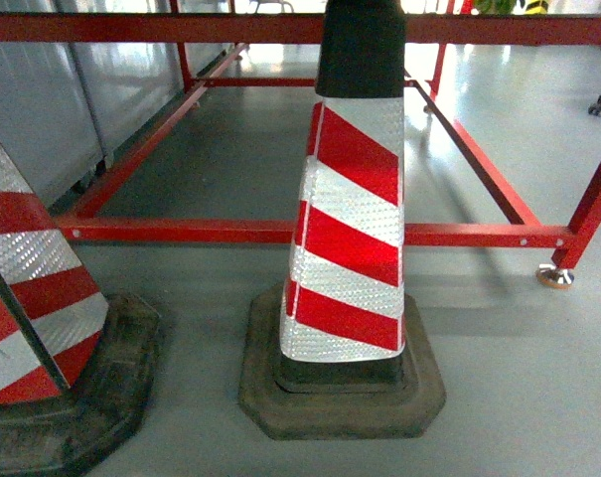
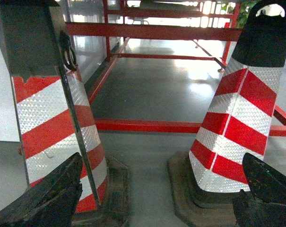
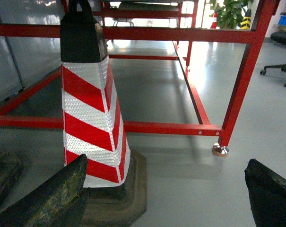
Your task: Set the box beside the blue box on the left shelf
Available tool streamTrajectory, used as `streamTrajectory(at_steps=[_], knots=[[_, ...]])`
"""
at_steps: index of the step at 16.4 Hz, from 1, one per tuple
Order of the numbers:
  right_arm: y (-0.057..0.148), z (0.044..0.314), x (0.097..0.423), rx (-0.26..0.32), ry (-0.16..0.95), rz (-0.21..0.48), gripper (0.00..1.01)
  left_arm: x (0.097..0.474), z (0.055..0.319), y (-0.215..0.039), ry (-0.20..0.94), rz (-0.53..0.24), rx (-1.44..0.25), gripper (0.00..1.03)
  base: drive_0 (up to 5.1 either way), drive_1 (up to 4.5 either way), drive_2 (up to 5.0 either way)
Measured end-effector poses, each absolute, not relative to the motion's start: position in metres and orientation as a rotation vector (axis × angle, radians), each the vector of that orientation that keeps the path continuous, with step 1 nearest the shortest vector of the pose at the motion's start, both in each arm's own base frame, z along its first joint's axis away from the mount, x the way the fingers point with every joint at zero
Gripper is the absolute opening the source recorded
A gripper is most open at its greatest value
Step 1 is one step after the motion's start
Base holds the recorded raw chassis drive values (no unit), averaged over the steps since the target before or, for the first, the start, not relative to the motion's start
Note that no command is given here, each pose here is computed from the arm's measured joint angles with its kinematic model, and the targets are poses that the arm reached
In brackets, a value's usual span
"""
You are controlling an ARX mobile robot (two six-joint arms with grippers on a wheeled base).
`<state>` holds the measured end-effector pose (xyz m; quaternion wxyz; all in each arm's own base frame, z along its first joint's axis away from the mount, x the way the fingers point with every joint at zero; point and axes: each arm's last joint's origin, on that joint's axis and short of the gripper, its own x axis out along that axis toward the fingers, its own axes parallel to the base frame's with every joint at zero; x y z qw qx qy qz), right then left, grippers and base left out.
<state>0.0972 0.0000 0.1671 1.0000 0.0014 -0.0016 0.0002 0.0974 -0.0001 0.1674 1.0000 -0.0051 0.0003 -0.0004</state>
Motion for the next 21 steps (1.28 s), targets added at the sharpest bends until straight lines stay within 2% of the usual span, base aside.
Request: streamTrajectory(at_steps=[21], knots=[[0.0,0.1671,0.0972,0.003,-0.003,0.0,0.98,0.0974,0.1674,-0.0001,0.001,-0.001,-0.01,0.98,0.0,0.0,0.0]])
